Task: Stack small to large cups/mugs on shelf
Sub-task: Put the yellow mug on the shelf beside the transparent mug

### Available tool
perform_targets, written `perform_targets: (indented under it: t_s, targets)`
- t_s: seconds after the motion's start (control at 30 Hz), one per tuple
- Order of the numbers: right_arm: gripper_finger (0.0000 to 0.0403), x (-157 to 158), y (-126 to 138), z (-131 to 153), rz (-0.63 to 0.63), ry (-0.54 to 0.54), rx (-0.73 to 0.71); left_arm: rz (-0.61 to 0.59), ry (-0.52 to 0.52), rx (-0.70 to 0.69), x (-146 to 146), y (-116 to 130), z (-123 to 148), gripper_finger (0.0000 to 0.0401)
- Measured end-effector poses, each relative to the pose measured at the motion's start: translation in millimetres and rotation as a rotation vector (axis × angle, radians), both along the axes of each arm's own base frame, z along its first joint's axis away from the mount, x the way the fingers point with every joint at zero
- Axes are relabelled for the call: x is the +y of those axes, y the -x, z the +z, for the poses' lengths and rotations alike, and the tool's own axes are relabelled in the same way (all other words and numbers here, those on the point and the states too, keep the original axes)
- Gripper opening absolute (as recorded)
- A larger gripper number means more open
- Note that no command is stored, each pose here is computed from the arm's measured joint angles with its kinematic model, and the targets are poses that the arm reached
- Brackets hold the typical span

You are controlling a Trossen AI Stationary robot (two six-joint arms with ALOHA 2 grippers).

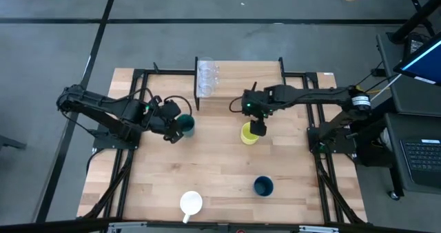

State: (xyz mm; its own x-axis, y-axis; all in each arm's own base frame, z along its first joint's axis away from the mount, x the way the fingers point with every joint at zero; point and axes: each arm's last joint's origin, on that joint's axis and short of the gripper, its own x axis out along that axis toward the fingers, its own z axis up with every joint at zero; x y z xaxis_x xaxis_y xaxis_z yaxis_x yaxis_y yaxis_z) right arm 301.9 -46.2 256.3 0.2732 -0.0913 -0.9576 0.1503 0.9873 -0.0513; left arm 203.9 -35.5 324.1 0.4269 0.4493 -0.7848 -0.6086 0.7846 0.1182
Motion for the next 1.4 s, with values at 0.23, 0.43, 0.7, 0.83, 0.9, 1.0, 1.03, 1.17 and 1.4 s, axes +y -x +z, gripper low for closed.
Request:
perform_targets:
  t_s: [0.23,0.43,0.7,0.83,0.9,1.0,1.03,1.17,1.4]
  targets:
    - [0.0284,-2,-11,-23,0.024,-0.005,0.082,-0.01,0.007,-0.012,-6,1,0,0.0158]
    - [0.0284,-3,-17,-35,0.021,-0.01,0.111,-0.006,0.007,-0.015,-6,1,0,0.0158]
    - [0.0283,-4,-26,-48,0.019,-0.011,0.112,-0.002,0.0,-0.019,-6,1,0,0.0158]
    - [0.0268,-5,-31,-62,0.018,-0.017,0.149,-0.002,0.0,-0.022,-6,1,0,0.0158]
    - [0.0255,-5,-33,-65,0.017,-0.017,0.149,-0.002,0.0,-0.022,-6,1,0,0.0158]
    - [0.0224,-5,-33,-65,-0.006,-0.022,0.145,-0.002,0.0,-0.022,-6,1,0,0.0158]
    - [0.0209,-5,-33,-65,-0.01,-0.023,0.148,-0.002,0.0,-0.022,-6,1,0,0.0158]
    - [0.0117,-4,-30,-65,-0.03,-0.042,0.172,0.0,-0.007,-0.023,-6,0,0,0.0158]
    - [0.0014,0,-30,-44,-0.015,-0.113,0.198,0.005,-0.024,-0.027,-5,0,1,0.0158]
